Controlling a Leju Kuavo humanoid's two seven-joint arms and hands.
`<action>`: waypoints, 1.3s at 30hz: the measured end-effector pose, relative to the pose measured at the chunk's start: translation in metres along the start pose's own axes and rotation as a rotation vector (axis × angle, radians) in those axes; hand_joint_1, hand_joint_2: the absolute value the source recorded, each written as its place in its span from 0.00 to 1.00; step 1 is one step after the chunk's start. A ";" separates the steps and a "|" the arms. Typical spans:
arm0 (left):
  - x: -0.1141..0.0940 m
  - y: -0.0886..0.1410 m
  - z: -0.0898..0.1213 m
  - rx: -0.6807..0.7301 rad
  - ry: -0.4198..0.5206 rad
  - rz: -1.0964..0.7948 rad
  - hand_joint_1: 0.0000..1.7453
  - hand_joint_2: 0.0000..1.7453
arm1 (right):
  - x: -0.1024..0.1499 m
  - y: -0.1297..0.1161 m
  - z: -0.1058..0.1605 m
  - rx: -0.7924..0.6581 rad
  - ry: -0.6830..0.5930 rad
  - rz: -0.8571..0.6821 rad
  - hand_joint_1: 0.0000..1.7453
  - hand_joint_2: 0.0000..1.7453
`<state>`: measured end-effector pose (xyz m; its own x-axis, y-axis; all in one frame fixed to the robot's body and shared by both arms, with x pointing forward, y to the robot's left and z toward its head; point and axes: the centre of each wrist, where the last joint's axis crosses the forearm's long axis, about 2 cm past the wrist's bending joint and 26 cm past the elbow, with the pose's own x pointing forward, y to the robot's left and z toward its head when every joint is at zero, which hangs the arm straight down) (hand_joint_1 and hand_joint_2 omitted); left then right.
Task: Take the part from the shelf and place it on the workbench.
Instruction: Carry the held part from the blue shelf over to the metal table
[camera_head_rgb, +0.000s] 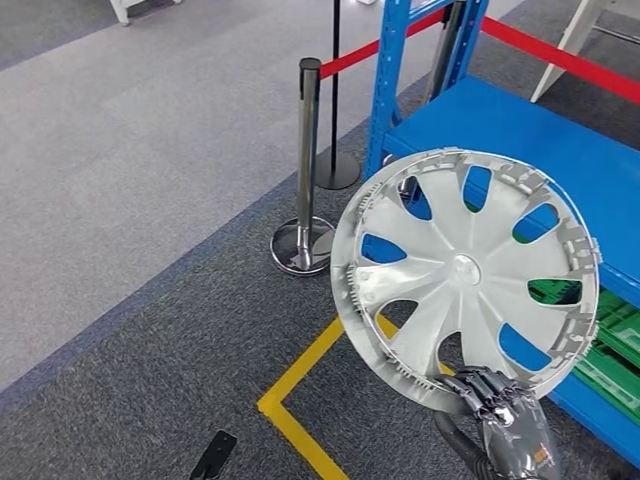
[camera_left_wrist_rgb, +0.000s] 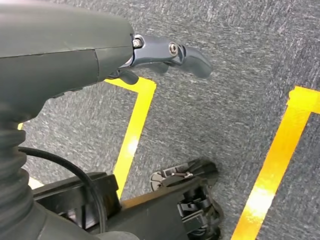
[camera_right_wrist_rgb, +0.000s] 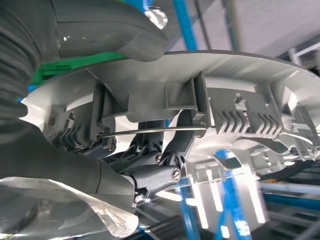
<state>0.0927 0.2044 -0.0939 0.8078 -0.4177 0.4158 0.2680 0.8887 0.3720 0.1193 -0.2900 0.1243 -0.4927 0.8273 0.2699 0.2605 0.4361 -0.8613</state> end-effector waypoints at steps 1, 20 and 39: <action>0.000 0.000 0.000 -0.004 0.002 -0.001 0.00 1.00 | 0.000 0.000 0.000 0.002 -0.002 0.001 1.00 1.00; -0.002 -0.001 0.001 0.001 0.003 -0.011 0.00 1.00 | 0.001 0.000 0.002 0.014 -0.006 -0.001 1.00 1.00; 0.002 -0.001 0.000 -0.005 -0.004 -0.018 0.00 1.00 | 0.000 -0.001 0.002 0.015 -0.027 0.007 1.00 1.00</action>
<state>0.0939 0.2023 -0.0933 0.8011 -0.4339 0.4123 0.2848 0.8821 0.3752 0.1176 -0.2907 0.1240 -0.5132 0.8205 0.2519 0.2518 0.4245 -0.8697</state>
